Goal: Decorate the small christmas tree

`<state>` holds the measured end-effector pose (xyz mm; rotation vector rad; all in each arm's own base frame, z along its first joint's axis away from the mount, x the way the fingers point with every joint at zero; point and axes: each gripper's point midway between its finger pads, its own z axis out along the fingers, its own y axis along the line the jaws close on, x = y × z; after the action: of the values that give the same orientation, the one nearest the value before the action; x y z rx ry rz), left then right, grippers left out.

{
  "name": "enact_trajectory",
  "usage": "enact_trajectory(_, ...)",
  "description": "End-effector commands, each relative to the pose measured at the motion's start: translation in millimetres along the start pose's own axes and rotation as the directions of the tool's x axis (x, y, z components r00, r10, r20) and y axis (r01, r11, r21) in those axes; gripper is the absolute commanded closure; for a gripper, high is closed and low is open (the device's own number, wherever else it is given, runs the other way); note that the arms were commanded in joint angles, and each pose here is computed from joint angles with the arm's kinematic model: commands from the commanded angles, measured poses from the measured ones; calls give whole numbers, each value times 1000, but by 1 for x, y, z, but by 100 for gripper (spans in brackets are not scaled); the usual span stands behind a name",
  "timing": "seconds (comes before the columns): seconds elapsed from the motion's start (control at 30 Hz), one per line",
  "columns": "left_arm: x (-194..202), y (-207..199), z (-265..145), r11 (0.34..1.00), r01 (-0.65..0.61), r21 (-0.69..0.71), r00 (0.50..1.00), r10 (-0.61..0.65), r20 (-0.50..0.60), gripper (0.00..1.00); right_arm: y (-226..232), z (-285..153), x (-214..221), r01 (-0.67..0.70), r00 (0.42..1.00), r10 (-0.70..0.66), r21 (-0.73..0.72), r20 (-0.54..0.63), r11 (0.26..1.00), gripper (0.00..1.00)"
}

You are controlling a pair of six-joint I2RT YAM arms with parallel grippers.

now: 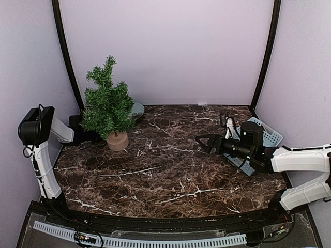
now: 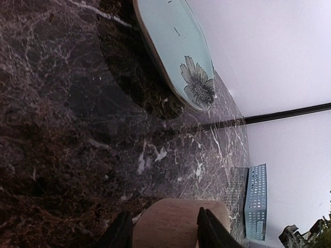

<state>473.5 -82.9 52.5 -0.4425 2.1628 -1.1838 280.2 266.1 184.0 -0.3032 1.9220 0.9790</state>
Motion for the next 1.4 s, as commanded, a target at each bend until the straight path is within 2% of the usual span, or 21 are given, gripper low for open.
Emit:
enact_trajectory(0.0,13,-12,8,998,-48,35,998,50,-46,56,-1,-1,-3,0,1000,0,-4,17,1000,1)
enact_trajectory(0.27,72,-31,29,993,-112,49,980,119,-161,58,-3,-2,-2,-3,1000,3,4,16,1000,2)
enact_trajectory(0.57,117,-57,49,979,-176,103,946,197,-256,62,-3,0,-2,1,1000,-1,5,13,1000,2)
enact_trajectory(0.83,164,-83,63,957,-231,175,889,281,-362,64,-3,3,-2,6,1000,-6,5,5,1000,1)
enact_trajectory(1.03,217,-103,71,935,-260,243,825,345,-447,65,-3,3,-1,4,1000,-4,2,4,1000,1)
enact_trajectory(1.37,274,-123,70,934,-204,293,792,334,-512,67,1,8,7,-1,999,-1,-30,-35,1000,2)
